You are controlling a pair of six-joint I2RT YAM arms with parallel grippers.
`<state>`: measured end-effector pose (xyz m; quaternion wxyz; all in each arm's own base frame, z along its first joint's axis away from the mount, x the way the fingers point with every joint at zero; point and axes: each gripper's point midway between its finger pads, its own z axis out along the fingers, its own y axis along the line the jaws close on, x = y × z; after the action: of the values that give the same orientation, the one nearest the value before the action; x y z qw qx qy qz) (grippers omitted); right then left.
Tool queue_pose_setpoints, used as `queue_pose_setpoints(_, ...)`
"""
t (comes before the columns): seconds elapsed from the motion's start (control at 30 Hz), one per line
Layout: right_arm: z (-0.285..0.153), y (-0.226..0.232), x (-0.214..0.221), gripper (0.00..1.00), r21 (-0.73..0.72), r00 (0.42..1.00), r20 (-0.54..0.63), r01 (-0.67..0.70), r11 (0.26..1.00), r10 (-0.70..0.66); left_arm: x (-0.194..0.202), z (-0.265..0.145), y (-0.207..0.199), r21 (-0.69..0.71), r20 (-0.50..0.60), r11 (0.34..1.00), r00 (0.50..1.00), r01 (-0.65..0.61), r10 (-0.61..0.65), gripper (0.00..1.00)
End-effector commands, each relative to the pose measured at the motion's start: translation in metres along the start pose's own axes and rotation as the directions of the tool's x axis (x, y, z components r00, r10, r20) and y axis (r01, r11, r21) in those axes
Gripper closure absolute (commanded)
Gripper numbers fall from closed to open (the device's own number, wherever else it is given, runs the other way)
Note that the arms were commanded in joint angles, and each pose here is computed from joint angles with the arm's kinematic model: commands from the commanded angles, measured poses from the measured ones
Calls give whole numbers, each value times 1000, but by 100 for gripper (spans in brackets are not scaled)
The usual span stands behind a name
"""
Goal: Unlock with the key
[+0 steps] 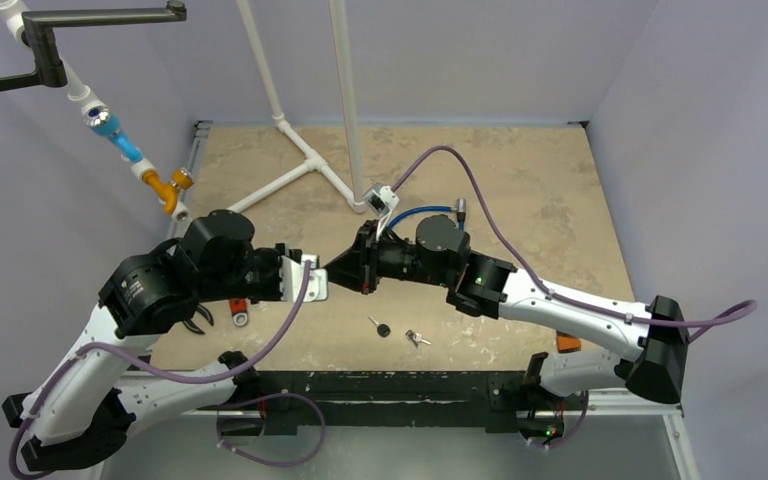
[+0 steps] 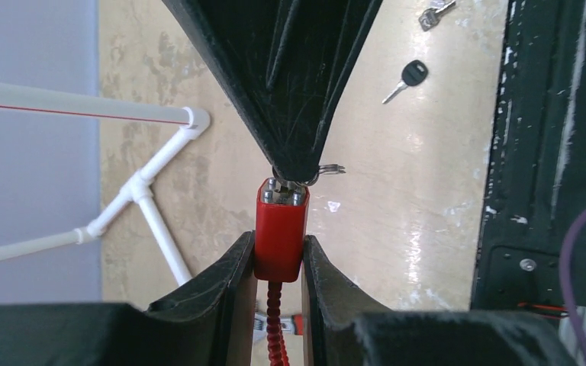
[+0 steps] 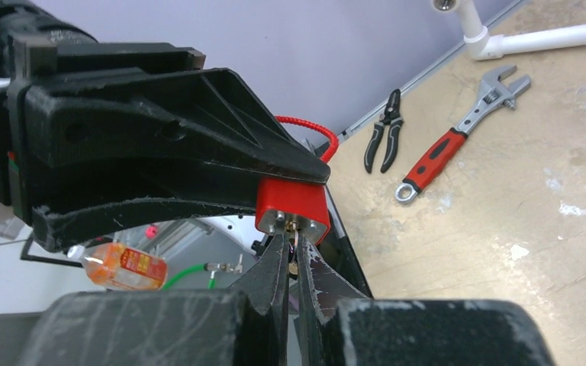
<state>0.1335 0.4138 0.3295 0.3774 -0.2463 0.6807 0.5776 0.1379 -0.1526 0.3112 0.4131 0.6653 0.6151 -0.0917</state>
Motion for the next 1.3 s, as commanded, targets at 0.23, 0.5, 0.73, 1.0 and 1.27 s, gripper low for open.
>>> queue_pose_setpoints(0.23, 4, 0, -9, 100, -83, 981, -36, -191, 978, 188, -45, -8, 64, -388, 99, 870, 925, -304, 367, 100)
queue_pose_setpoints(0.5, 9, 2, -7, 100, -112, 970, -79, -238, 965, 230, -50, -8, 75, -479, 31, 778, 878, -406, 478, 100)
queue_pose_setpoints(0.73, 5, -2, -15, 98, -123, 950, -80, -311, 942, 303, -52, -12, 76, -501, 31, 760, 869, -414, 495, 100)
queue_pose_setpoints(1.0, -13, 3, -26, 44, -133, 970, -94, -237, 962, 226, -50, -20, 65, -453, 87, 820, 898, -350, 431, 100)
queue_pose_setpoints(1.27, -57, 29, -54, 9, -194, 998, -11, 55, 980, -58, -37, -18, 23, -224, 156, 948, 952, -225, 263, 100)
